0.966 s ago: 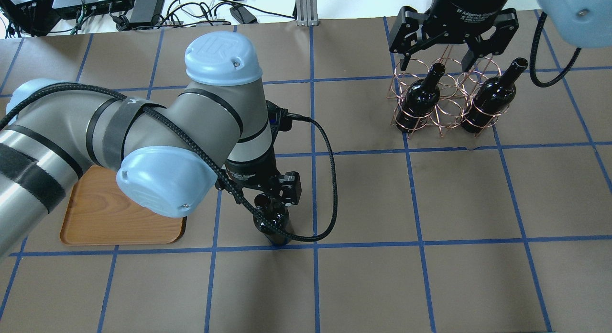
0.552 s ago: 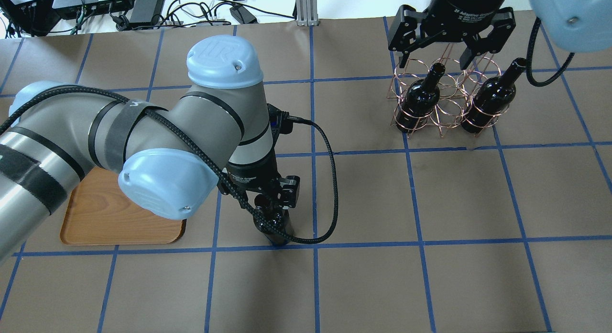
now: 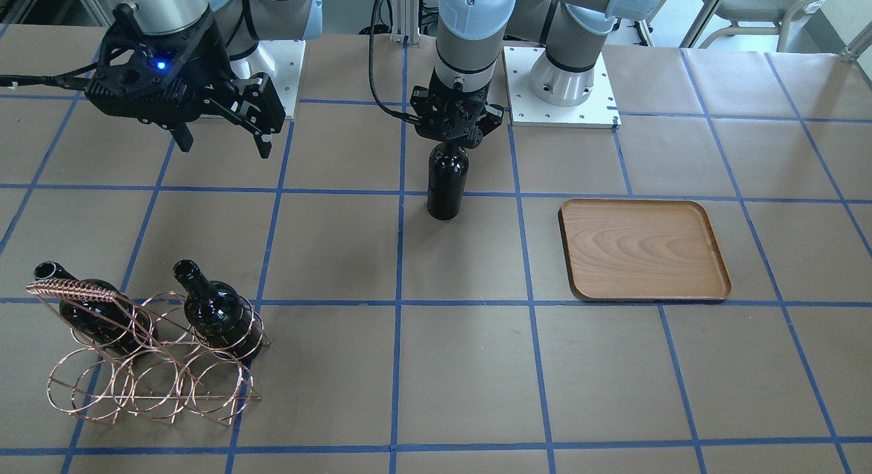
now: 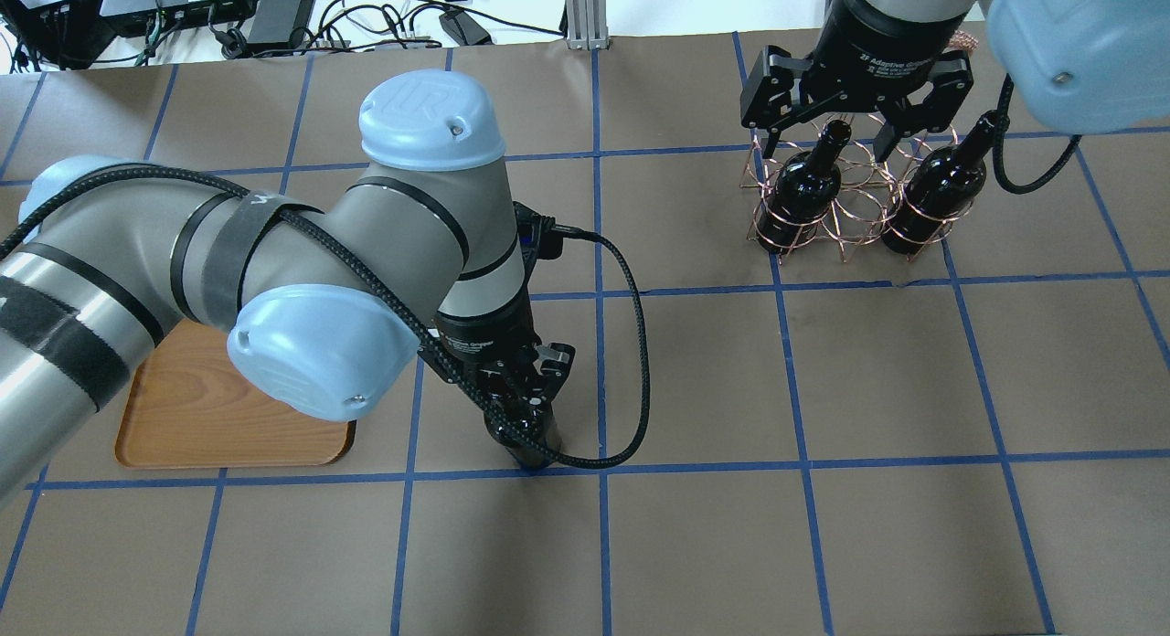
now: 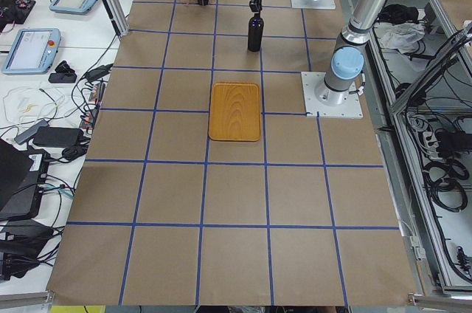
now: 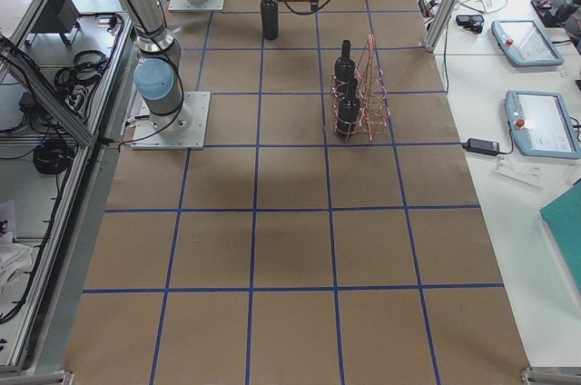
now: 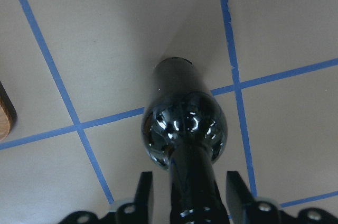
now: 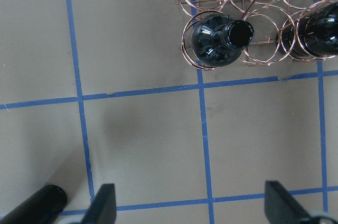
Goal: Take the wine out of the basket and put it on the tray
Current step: 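Close the left gripper on the bottle neck and lift it, then carry the bottle over the wooden tray and lay it down on it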
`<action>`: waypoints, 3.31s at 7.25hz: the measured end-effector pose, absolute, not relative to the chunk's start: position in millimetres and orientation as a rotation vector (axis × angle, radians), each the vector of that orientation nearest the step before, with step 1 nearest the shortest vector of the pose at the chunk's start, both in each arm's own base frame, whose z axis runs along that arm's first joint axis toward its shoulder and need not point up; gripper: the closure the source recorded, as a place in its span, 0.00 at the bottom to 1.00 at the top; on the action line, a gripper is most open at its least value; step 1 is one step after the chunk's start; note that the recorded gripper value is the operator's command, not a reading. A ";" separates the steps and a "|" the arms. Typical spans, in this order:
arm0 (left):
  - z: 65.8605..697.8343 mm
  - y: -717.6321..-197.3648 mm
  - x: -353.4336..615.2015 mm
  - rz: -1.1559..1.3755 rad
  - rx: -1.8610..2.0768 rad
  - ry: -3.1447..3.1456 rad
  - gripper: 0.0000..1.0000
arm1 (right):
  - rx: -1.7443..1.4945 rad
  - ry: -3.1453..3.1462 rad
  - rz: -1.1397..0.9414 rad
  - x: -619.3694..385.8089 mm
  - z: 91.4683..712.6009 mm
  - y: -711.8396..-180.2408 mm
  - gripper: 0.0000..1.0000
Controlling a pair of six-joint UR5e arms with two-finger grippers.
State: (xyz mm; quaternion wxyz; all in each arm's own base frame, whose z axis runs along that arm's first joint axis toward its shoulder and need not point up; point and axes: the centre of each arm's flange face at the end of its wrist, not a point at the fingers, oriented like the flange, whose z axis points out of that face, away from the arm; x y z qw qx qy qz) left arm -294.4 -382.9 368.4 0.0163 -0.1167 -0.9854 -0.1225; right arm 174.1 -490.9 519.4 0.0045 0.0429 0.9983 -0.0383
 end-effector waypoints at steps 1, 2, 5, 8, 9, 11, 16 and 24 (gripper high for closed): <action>368.3 -381.9 -295.9 -0.390 -0.356 -3.049 0.51 | 0.117 3.127 -0.126 172.4 519.6 -492.1 0.00; 368.6 -381.6 -296.5 -0.392 -0.355 -3.043 0.51 | 0.069 3.131 -0.147 166.6 521.3 -495.1 0.00; 370.8 -382.6 -295.7 -0.393 -0.363 -3.040 1.00 | 0.041 3.135 -0.184 129.0 530.1 -502.2 0.00; 394.7 -390.7 -287.8 -0.366 -0.355 -3.066 1.00 | 0.029 3.125 -0.185 136.0 531.0 -497.3 0.00; 418.4 -405.6 -271.9 -0.322 -0.348 -3.113 1.00 | 0.009 3.121 -0.182 145.5 529.2 -496.2 0.00; 455.4 -450.3 -198.6 -0.237 -0.314 -3.153 1.00 | -0.011 3.120 -0.176 154.3 525.9 -496.4 0.00; 444.9 -494.2 20.3 -0.290 -0.385 -3.108 1.00 | -0.013 3.124 -0.172 155.1 523.5 -498.2 0.00; 386.8 -494.7 92.9 -0.462 -0.361 -3.077 0.13 | -0.014 3.122 -0.172 155.4 523.4 -498.3 0.00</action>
